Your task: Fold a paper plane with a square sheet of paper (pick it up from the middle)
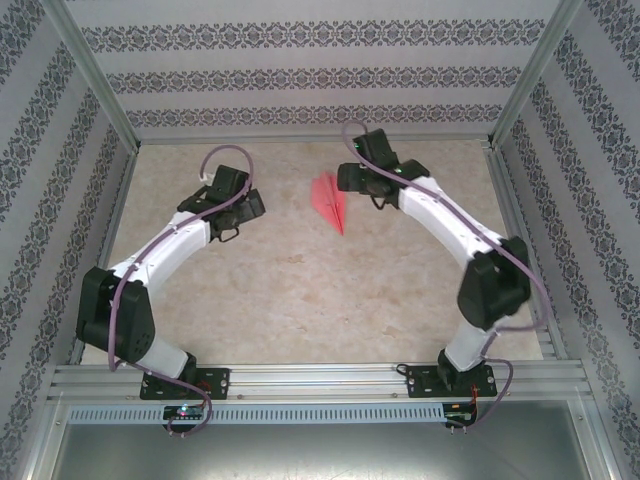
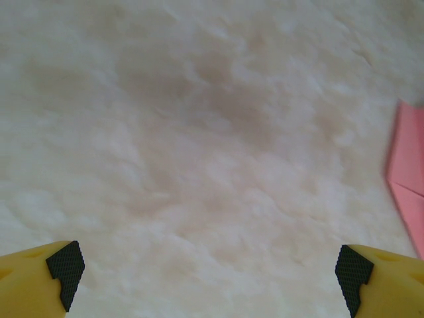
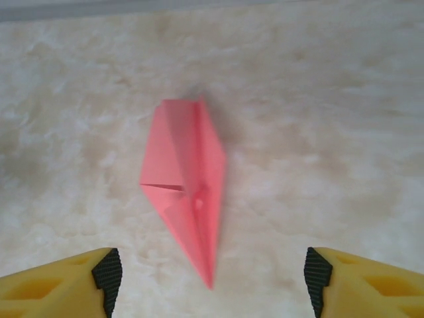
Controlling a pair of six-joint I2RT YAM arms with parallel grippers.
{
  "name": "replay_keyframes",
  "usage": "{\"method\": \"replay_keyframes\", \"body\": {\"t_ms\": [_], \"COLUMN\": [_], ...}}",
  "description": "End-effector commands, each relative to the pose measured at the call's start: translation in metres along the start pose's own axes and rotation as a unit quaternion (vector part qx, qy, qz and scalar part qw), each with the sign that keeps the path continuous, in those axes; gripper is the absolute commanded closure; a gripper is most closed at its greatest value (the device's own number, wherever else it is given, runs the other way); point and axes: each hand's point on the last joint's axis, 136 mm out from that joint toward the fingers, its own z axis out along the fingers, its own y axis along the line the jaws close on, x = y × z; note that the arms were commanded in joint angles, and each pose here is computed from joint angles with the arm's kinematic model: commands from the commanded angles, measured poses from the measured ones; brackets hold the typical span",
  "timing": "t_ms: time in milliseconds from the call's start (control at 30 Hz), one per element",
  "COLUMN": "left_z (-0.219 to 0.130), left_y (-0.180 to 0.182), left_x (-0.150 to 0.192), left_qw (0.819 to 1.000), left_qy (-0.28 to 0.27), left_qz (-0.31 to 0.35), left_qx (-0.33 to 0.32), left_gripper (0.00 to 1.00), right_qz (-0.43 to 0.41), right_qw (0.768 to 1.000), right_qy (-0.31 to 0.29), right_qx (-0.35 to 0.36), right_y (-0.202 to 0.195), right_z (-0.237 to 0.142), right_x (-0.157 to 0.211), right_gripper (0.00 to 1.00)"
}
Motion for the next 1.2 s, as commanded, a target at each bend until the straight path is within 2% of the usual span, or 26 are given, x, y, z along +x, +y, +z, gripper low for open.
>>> {"method": "replay_keyframes", "body": {"t_ms": [0,33,133,267,400,500,633,700,800,933,1167], "left_z": [-0.015,-0.014,-0.014,-0.015,-0.006,0.011,0.033,0.037,0.038,0.037,0.052], "left_y": [0.041,0.049,0.078,0.12,0.146,0.151,0.143,0.133,0.117,0.102,0.096], "left_x": [-0.027,-0.03,-0.034,-0.038,-0.028,-0.016,-0.001,0.001,-0.001,-0.001,0.01], "left_qw": [0.995,0.994,0.989,0.976,0.969,0.972,0.973,0.971,0.965,0.956,0.952], "left_qy": [-0.06,-0.072,-0.106,-0.158,-0.175,-0.17,-0.191,-0.211,-0.23,-0.253,-0.258], "left_qz": [0.037,0.035,0.028,0.016,0.031,0.047,0.083,0.101,0.128,0.132,0.142], "left_qx": [-0.066,-0.073,-0.098,-0.149,-0.174,-0.156,-0.095,-0.055,-0.001,0.063,0.085], "left_gripper": [0.0,0.0,0.0,0.0,0.0,0.0,0.0,0.0,0.0,0.0,0.0], "right_qz": [0.006,0.011,0.03,0.051,0.037,0.04,0.022,0.005,-0.019,-0.04,-0.048], "right_qw": [0.99,0.986,0.973,0.959,0.95,0.949,0.955,0.961,0.96,0.964,0.968], "right_qy": [-0.102,-0.119,-0.151,-0.158,-0.167,-0.163,-0.168,-0.174,-0.217,-0.229,-0.233], "right_qx": [0.097,0.115,0.169,0.231,0.262,0.267,0.245,0.217,0.177,0.128,0.077], "right_y": [-0.063,-0.079,-0.129,-0.187,-0.218,-0.232,-0.232,-0.222,-0.209,-0.197,-0.189], "right_z": [-0.027,-0.035,-0.052,-0.055,-0.041,-0.026,-0.002,0.002,0.003,0.012,0.023], "right_x": [-0.02,-0.018,-0.005,0.03,0.066,0.085,0.093,0.087,0.074,0.074,0.082], "right_gripper": [0.07,0.02,0.02,0.02,0.02,0.02,0.02,0.02,0.02,0.02,0.02]}}
